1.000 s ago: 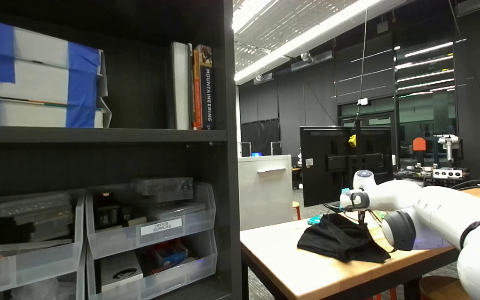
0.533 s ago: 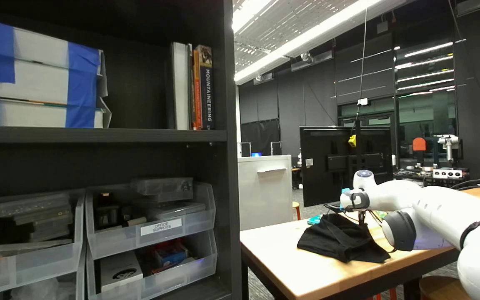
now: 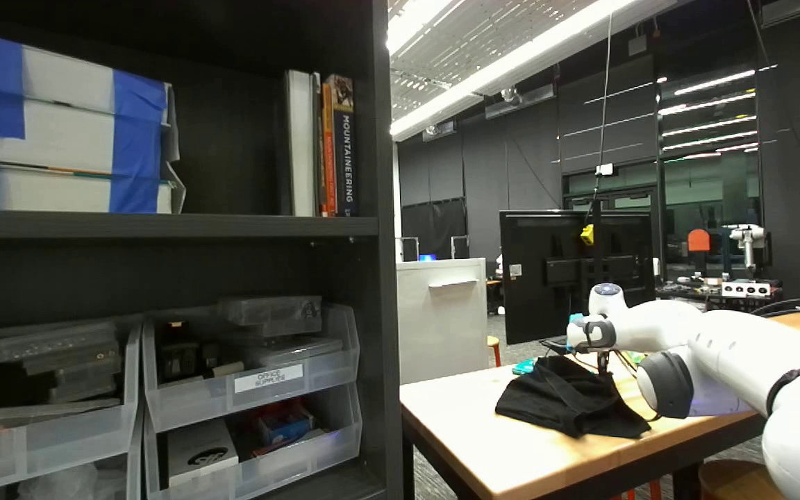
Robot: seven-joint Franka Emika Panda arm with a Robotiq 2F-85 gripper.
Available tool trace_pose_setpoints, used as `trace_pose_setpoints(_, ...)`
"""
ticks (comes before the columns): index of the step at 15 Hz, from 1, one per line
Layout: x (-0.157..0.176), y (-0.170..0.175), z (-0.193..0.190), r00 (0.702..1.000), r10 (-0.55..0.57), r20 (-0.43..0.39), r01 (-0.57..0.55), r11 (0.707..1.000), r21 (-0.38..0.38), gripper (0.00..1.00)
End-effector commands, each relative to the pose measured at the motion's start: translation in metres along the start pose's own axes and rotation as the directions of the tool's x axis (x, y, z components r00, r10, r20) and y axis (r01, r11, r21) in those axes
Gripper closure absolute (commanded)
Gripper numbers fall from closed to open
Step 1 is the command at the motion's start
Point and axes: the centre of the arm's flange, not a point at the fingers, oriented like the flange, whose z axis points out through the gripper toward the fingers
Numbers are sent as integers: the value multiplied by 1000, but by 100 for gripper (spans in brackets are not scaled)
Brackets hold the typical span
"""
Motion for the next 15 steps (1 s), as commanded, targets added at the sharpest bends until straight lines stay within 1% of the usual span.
trace_pose_setpoints(1, 0, 0, 0, 1000, 0, 0, 0, 1000, 0, 52)
trace_pose_setpoints(13, 0, 0, 0, 1000, 0, 0, 0, 1000, 0, 52)
trace_pose_setpoints(14, 0, 0, 0, 1000, 1, 0, -1, 1000, 0, 27)
trace_pose_setpoints(15, 2, -1, 0, 1000, 2, 3, -2, 1000, -3, 27)
